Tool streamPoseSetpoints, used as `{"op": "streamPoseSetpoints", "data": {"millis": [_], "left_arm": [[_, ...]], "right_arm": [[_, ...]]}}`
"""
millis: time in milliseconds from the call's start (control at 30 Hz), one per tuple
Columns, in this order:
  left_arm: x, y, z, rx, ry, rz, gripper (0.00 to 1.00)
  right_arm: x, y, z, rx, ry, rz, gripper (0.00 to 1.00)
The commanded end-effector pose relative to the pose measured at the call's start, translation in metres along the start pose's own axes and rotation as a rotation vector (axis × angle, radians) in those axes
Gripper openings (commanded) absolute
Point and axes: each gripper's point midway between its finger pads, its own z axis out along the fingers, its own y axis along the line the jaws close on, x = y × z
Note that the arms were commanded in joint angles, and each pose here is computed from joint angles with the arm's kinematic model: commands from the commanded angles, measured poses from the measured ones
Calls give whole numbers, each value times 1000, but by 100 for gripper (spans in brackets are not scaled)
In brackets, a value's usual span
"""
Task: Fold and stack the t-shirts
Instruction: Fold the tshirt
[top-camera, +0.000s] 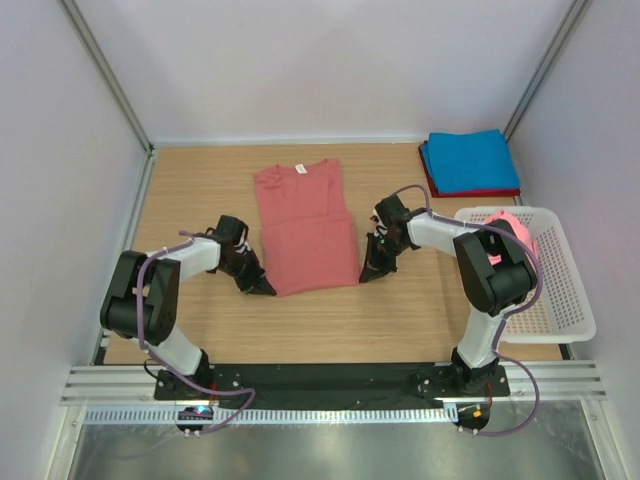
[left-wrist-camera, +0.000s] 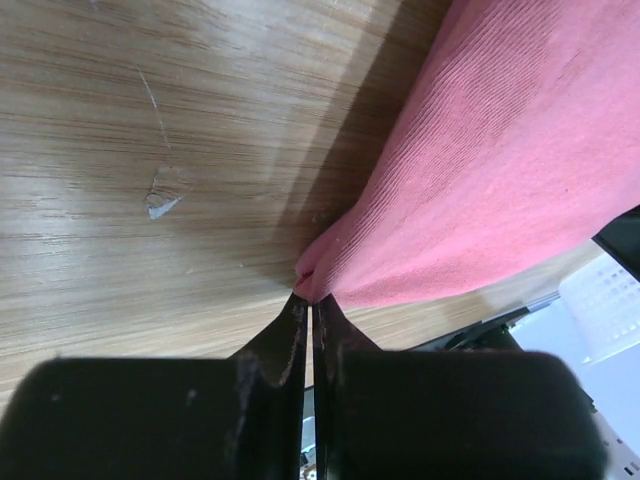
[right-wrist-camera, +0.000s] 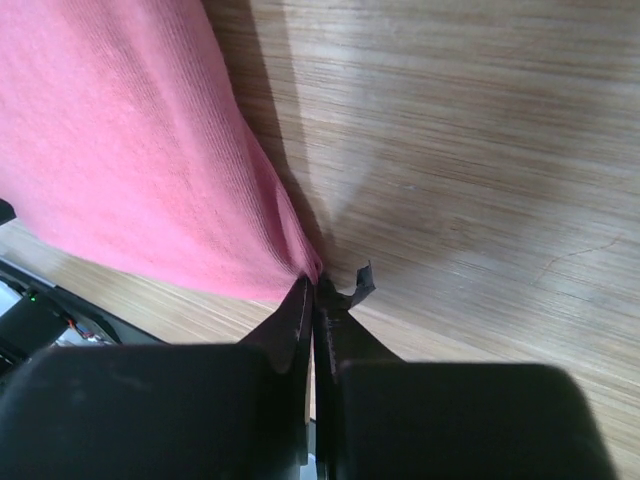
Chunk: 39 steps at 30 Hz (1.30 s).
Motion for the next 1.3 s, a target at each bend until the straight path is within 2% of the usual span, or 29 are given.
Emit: {"op": "streamPoseSetpoints", "data": {"millis": [0,333,567,800,1033,1267], "left_arm": [[-3,3,-3,-16,-15,-1,0],[16,-11,-32,48,-15,-60,1],[35,-1,-54,14,-14,-74,1],[38,-6,-70,23,-43,-65,1],[19,-20,-89,9,-114,-27,1],[-30,-59,-123,74,-230,-16,1]], "right_arm": [[-1,-2,-1,19,-12,-5,1],[19,10,-29,28,-52,-15,1],[31,10,-49,65,-104,-5,1],[30,24,-71,44,-162,-3,1],[13,36,-92,65,-222,-12,1],[-30,61,-109,93,-291,-61,1]]}}
